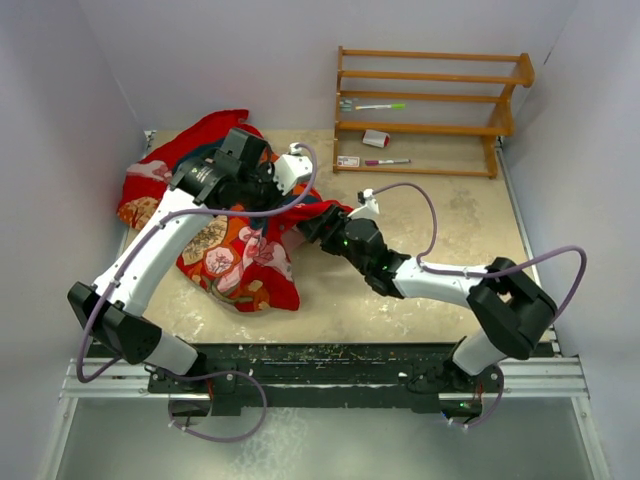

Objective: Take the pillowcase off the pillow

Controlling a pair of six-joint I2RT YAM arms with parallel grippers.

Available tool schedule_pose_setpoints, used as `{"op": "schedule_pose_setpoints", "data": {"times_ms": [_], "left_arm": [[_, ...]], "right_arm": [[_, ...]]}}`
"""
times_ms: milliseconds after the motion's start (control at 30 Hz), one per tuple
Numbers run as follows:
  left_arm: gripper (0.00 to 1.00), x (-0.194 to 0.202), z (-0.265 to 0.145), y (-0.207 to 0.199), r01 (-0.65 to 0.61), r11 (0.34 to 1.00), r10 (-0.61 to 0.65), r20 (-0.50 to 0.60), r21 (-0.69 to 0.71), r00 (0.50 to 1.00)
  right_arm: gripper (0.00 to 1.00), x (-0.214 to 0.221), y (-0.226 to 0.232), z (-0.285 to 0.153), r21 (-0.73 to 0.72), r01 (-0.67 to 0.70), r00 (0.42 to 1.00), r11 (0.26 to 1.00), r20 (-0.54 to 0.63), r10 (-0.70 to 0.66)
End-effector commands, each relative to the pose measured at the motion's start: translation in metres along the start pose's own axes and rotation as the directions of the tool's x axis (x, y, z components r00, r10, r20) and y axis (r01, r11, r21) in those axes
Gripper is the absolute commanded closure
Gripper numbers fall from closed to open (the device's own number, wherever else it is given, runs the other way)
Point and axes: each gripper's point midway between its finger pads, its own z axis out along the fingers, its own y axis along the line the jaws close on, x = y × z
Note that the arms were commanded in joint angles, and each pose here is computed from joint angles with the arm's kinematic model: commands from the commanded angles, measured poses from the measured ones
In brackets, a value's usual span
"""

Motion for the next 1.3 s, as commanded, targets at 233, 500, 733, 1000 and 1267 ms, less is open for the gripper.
{"op": "schedule_pose_setpoints", "data": {"times_ms": [233, 500, 733, 1000, 1267], "left_arm": [[1.0, -0.012, -0.022, 0.001, 0.005, 1.0, -0.003, 0.064, -0.03, 0.998], [1.0, -0.013, -0.024, 0.001, 0.025, 0.999, -0.023, 0.065, -0.031, 0.998], [1.0, -0.01, -0.03, 0.008, 0.04, 0.995, -0.034, 0.064, -0.09, 0.997], [1.0, -0.021, -0.029, 0.025, 0.106, 0.981, -0.093, 0.089, -0.162, 0.992], [0.0, -0.092, -0.084, -0.056, 0.035, 0.941, -0.146, 0.31, 0.337, 0.939]], "right_arm": [[0.33, -0.009, -0.017, 0.014, 0.105, -0.188, 0.976, 0.976, 0.131, 0.174], [0.45, 0.017, -0.015, 0.026, 0.174, -0.236, 0.966, 0.956, 0.153, 0.21], [1.0, -0.016, -0.015, -0.01, 0.089, -0.242, 0.951, 0.966, 0.221, 0.218], [1.0, -0.107, 0.022, -0.06, -0.061, -0.044, 0.943, 0.997, 0.326, 0.061], [1.0, -0.13, 0.121, -0.077, -0.275, 0.325, 0.932, 0.905, 0.257, -0.257]]}}
